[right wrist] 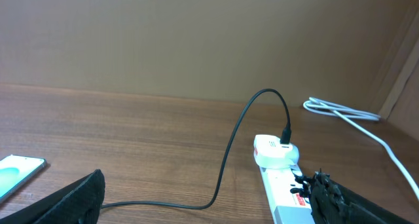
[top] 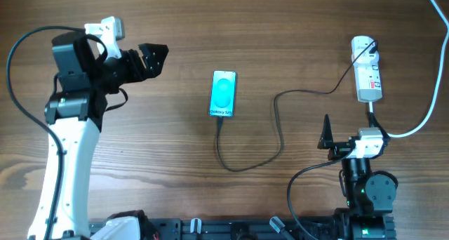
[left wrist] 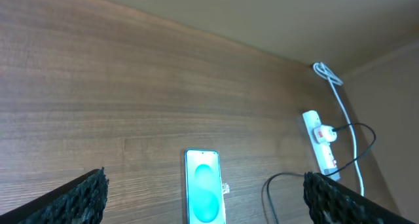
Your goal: Plug charger to phone and switch on socket
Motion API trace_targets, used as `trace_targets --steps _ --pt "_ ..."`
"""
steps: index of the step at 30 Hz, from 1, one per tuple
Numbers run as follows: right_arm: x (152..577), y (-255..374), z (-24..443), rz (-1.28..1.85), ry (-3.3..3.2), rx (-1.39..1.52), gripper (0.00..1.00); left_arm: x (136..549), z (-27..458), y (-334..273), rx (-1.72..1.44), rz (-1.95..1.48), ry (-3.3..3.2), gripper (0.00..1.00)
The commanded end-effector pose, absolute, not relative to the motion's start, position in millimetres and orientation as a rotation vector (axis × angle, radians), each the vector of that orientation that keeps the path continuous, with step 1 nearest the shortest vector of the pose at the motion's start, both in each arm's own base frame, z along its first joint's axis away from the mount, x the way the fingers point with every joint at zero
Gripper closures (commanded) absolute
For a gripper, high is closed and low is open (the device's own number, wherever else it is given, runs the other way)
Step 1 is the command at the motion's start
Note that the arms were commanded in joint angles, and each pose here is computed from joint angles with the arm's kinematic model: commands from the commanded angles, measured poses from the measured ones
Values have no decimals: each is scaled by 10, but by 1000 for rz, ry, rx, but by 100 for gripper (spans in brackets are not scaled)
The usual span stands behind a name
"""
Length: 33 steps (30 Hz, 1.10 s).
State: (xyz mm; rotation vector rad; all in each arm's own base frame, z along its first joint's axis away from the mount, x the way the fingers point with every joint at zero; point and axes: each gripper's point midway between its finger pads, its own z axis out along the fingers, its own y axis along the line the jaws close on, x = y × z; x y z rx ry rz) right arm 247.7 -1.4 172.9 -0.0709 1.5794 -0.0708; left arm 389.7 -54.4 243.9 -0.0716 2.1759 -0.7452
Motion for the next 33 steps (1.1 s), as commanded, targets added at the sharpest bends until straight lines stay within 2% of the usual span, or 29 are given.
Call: trace_targets --steps 1,6,17,25,33 --pt "2468 -30 1768 -70 1563 -50 0 3852 2530 -464 -86 -667 2158 0" --pt "2468 -30 1768 -70 1563 -50 0 3683 2271 -391 -164 -614 2276 0" --pt "2468 -31 1768 -70 1563 -50 0 3570 1310 -485 -145 -531 2306 0" --pt "2468 -31 1768 -70 1563 -50 0 3131 596 -520 -174 -539 2421 0" --pt "2468 -30 1768 -70 1563 -50 0 2757 271 -518 -149 -525 2318 0"
